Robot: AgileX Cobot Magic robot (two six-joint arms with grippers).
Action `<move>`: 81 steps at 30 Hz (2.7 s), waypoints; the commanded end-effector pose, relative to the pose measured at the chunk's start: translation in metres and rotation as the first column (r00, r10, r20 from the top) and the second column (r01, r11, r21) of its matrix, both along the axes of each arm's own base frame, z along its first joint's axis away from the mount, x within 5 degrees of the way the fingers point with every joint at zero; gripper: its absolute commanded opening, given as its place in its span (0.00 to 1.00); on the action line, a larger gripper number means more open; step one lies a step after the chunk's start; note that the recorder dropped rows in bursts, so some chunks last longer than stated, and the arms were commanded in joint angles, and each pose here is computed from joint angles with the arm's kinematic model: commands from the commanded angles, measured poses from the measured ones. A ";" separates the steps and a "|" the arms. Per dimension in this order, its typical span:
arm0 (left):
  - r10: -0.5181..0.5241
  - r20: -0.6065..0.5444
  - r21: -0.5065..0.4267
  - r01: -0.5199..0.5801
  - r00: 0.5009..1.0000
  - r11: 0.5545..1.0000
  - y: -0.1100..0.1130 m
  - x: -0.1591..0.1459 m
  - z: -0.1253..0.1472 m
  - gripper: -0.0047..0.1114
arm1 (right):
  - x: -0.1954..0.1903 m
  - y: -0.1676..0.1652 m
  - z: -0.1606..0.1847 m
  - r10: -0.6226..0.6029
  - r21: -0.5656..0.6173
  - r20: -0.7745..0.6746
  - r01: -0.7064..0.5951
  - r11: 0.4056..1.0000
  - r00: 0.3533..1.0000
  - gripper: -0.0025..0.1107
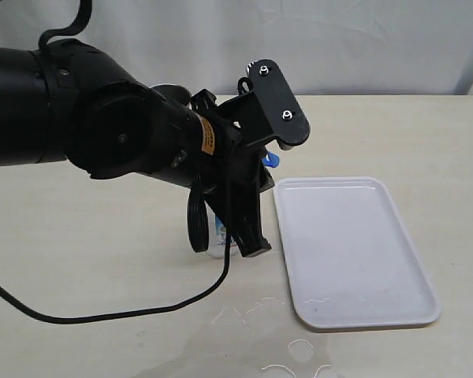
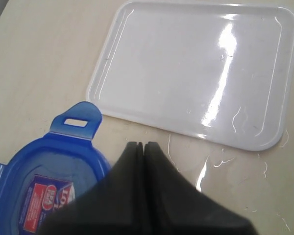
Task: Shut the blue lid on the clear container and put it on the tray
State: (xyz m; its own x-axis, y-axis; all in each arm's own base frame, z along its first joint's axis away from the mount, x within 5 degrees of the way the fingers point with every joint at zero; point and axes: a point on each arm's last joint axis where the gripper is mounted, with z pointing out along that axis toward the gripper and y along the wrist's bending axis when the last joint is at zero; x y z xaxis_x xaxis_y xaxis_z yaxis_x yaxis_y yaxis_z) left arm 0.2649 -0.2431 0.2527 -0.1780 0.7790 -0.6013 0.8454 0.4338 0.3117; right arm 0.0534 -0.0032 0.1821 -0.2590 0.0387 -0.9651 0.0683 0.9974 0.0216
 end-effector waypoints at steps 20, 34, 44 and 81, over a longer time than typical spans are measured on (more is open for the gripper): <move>0.062 0.005 -0.020 -0.062 0.998 0.998 0.014 0.015 0.001 0.04 | 0.000 0.000 0.000 0.003 -0.006 0.005 -0.003 1.000 1.000 0.06; 0.140 0.092 -0.140 -0.126 0.986 0.982 0.023 0.032 0.012 0.04 | 0.000 0.000 0.000 0.003 -0.006 0.005 -0.003 1.000 1.000 0.06; 0.195 -0.005 -0.063 -0.195 0.981 0.979 0.038 0.045 -0.012 0.04 | 0.000 0.000 0.000 0.003 -0.006 0.005 -0.003 1.000 1.000 0.06; 0.495 -0.049 -0.314 -0.484 0.868 0.817 0.134 -0.014 -0.008 0.56 | 0.000 0.000 0.000 0.003 -0.006 0.005 -0.003 1.000 1.000 0.06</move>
